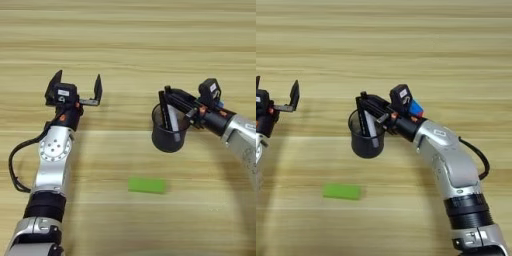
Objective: Move the objects on the table
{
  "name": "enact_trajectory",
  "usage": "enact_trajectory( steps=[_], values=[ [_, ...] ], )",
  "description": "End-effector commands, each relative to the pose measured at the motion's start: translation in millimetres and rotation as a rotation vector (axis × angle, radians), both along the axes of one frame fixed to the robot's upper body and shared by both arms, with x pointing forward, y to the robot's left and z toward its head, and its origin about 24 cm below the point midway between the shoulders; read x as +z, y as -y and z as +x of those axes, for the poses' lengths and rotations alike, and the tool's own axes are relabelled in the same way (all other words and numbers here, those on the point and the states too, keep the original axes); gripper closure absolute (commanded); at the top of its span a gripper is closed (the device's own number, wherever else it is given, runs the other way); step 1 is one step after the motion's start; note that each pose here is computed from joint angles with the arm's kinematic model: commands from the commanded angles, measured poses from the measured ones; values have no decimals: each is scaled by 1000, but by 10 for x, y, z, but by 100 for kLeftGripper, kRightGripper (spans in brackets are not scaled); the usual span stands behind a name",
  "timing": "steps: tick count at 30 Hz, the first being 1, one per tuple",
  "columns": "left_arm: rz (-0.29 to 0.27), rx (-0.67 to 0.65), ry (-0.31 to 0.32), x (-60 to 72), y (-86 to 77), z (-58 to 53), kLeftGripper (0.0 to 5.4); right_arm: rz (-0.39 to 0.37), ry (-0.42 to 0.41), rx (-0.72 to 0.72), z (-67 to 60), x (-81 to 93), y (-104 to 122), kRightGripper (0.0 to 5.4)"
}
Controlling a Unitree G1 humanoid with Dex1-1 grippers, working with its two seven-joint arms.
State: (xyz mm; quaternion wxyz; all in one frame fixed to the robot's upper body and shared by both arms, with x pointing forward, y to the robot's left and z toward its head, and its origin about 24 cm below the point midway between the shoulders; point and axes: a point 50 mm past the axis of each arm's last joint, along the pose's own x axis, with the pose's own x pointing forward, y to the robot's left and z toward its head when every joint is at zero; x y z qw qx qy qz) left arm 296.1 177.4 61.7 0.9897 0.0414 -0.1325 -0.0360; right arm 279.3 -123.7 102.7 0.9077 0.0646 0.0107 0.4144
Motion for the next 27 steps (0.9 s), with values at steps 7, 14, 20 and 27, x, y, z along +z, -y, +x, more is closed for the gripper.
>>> enact_trajectory(
  steps=[7, 14, 20, 27],
  values=[
    [10, -7, 7, 16, 25, 22, 0, 36, 95, 9, -68, 320, 67, 472],
    [9, -7, 6, 12, 27, 26, 0, 64, 200, 16, -150, 594, 145, 472],
    [10, -7, 5, 9, 29, 33, 0, 93, 317, 79, -302, 847, 237, 472],
    [9, -8, 5, 7, 32, 38, 0, 71, 425, 270, -562, 923, 313, 472]
  ],
)
